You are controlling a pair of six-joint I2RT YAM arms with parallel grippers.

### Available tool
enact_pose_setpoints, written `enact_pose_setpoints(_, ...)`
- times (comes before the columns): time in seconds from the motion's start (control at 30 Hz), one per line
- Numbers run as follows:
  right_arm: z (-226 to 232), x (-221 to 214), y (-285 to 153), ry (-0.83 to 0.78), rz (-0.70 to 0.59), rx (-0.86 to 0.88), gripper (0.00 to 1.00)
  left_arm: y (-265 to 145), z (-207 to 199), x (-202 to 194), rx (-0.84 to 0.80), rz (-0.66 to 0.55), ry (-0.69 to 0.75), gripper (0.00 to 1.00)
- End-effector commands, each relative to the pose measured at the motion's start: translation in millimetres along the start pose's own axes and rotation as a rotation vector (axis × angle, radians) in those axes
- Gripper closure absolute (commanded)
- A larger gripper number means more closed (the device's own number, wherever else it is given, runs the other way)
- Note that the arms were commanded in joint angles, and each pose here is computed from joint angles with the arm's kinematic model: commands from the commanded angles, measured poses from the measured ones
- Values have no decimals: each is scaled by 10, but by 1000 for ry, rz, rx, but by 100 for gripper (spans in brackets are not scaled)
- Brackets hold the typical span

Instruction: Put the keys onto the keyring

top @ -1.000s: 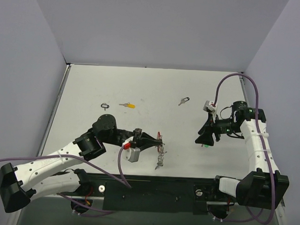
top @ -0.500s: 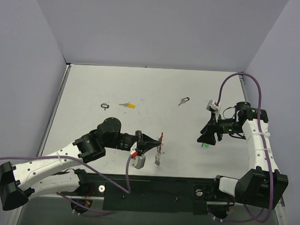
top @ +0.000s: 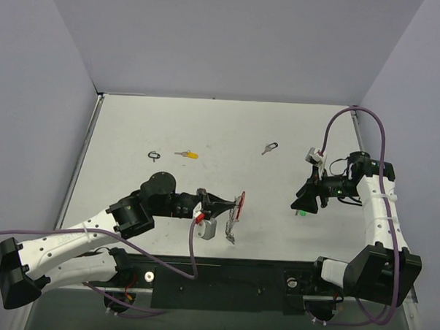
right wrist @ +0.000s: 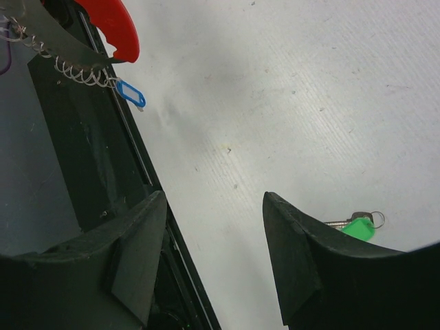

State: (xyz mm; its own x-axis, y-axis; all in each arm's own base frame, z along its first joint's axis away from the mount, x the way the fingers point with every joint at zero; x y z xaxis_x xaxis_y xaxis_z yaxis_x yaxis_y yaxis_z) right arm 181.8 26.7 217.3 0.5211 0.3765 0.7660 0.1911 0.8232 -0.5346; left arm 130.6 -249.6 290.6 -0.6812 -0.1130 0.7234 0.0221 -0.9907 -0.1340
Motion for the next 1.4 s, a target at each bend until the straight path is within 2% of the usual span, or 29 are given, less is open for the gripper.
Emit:
enact_pose_setpoints(0.0, 29, -34, 16, 46, -31, 34, 46, 5, 142, 125, 93, -44, -51, 100)
enact_pose_setpoints(0.3, -1, -68, 16, 64, -31, 32, 46, 4, 112, 92, 114, -62, -40, 100)
enact_pose_setpoints(0.47, -49, -83, -10, 122, -7, 7, 46, 19, 106, 40, 134, -40, -86, 100)
enact_pose_setpoints(0.67, -254, -137, -58, 317, 101, -160, 54, -2, 162, -33, 205, 20, -164, 100)
enact_pose_setpoints(0.83, -561, -325, -81, 435, 145, -507, 55, -25, 202, -17, 236, 39, -202, 100)
enact_pose_setpoints(0.93, -726, -366, -59, 516, 145, -611, 55, -61, 225, -3, 263, 49, -211, 100)
enact_pose_setpoints(1.1, -880, -379, 87, 631, 176, -580, 64, -96, 231, -10, 292, 52, -210, 100)
enact_pose_setpoints(1.37, -1172, -394, 280, 730, 290, -519, 68, -134, 255, -48, 312, 79, -202, 100)
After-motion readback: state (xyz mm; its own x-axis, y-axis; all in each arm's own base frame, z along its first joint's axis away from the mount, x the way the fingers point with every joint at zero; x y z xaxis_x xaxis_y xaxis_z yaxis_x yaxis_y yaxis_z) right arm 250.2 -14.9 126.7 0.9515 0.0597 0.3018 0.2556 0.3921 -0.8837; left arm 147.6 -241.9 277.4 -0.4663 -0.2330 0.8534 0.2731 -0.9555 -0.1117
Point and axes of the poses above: each gripper's point midway between its finger pads, its own y axis out along the fingers, its own z axis along the line the jaws close on, x = y × z, the point moved 8 cm from there along -y, back along the fingers, and after that the axes turned 2 degrees about y, right-handed, at the moved point
